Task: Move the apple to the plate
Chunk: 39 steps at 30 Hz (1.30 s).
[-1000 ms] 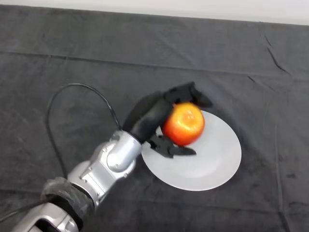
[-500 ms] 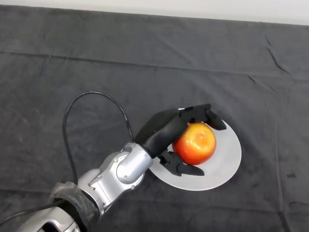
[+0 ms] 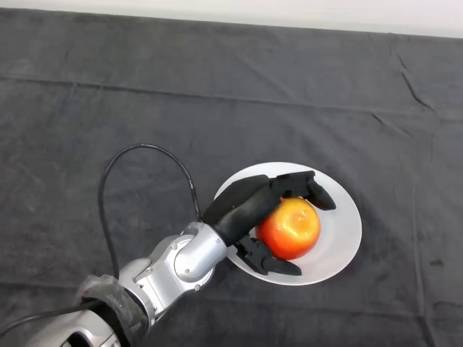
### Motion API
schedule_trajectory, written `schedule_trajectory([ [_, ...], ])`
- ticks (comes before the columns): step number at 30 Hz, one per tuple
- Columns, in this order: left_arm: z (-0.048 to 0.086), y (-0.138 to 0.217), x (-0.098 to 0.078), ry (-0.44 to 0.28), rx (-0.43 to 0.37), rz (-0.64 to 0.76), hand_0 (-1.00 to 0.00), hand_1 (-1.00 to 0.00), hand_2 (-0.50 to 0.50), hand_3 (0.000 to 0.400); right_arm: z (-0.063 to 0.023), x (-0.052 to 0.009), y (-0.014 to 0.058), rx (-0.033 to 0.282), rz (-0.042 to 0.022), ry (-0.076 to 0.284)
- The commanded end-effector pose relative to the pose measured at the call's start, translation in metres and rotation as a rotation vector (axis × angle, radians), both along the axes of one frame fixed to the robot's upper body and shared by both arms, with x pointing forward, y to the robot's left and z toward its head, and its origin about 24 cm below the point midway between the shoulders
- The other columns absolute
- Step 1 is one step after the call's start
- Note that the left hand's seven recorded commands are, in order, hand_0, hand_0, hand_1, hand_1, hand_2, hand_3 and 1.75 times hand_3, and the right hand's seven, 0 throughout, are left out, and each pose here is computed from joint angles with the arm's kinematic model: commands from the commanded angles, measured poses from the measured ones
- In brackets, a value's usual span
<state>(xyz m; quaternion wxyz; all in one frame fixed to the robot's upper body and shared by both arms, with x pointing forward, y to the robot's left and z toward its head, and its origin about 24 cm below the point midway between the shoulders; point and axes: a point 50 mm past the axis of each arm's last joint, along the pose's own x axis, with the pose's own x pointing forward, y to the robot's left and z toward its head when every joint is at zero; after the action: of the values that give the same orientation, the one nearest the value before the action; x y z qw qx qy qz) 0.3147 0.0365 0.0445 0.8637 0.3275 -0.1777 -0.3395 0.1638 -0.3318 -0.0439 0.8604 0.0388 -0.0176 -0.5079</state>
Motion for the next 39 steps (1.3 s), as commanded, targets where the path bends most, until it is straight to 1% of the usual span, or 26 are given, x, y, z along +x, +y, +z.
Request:
schedule_trajectory([
  [1,-0.007,0.004,0.002,0.02,0.103,-0.021,0.0,0.0,0.0,0.0,-0.0558,-0.0464,0.0573,0.265,-0.0092,0.202],
  [5,-0.004,0.005,0.005,0.017,0.103,-0.021,0.0,0.0,0.0,0.0,-0.0558,-0.0464,0.0573,0.265,-0.0092,0.202],
  [8,0.002,0.007,0.009,0.011,0.09,-0.014,0.0,0.0,0.0,0.0,-0.0558,-0.0464,0.0573,0.265,-0.0093,0.202],
  [14,0.017,0.017,0.018,-0.012,0.03,0.02,0.0,0.0,0.0,0.0,-0.0558,-0.0464,0.0573,0.265,-0.0093,0.201],
  [20,0.033,0.039,0.03,-0.043,-0.059,0.089,0.0,0.0,0.0,0.0,-0.0558,-0.0464,0.0573,0.265,-0.0093,0.201],
  [27,0.055,0.073,0.044,-0.081,-0.179,0.209,0.0,0.0,0.0,0.0,-0.0558,-0.0464,0.0573,0.265,-0.0093,0.201],
  [33,0.069,0.1,0.051,-0.119,-0.282,0.317,0.0,0.0,0.0,0.0,-0.0558,-0.0464,0.0573,0.265,-0.0093,0.202],
  [39,0.084,0.129,0.053,-0.174,-0.37,0.411,0.0,0.0,0.0,0.0,-0.0558,-0.0464,0.0573,0.265,-0.0093,0.202],
])
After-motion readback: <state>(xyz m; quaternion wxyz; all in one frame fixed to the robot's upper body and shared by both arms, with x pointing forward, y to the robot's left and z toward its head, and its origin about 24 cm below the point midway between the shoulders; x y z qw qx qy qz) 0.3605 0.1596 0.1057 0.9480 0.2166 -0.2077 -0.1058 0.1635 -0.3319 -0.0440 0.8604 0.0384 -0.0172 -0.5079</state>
